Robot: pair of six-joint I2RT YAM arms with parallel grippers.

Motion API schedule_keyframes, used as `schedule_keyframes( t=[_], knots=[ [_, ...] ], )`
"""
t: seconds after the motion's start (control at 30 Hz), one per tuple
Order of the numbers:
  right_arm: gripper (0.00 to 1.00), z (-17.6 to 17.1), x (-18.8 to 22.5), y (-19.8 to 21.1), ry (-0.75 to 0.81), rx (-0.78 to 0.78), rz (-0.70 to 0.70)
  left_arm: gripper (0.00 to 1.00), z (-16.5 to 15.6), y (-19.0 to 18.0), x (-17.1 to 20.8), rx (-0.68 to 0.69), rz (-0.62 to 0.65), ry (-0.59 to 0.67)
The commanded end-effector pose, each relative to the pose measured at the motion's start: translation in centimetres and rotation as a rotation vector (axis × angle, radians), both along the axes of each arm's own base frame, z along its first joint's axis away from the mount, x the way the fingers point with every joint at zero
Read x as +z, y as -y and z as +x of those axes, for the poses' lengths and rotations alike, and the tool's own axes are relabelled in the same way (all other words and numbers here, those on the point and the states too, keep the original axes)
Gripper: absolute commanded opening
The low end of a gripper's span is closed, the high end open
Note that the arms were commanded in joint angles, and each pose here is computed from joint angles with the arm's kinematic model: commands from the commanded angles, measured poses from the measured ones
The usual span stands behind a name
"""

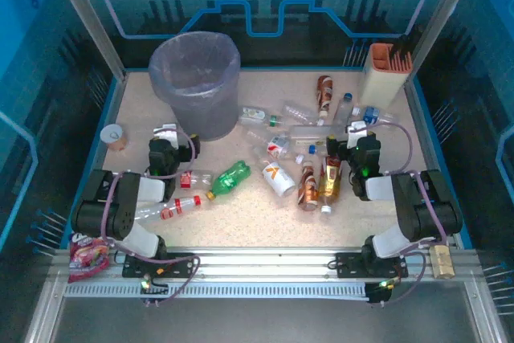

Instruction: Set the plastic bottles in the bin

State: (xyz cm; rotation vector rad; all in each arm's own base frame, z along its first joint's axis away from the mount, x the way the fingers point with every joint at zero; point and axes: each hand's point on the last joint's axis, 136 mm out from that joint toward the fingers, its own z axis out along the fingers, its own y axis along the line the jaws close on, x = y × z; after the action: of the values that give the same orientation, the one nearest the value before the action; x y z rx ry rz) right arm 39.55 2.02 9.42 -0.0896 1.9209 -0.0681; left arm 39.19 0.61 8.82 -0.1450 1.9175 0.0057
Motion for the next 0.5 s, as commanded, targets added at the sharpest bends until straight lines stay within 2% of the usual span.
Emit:
schedule_keyframes(
  t=[0.0,0.47],
  knots=[
    [1.00,0.27,0.53,0.27,0.030,-0.017,0.002,0.99,0.60,0.29,0.70,-0.026,0.000,0.016],
    [1.00,0.24,0.49,0.49,0.029,-0.018,0.017,0.99,0.59,0.27,0.63,-0.033,-0.010,0.013]
  ],
)
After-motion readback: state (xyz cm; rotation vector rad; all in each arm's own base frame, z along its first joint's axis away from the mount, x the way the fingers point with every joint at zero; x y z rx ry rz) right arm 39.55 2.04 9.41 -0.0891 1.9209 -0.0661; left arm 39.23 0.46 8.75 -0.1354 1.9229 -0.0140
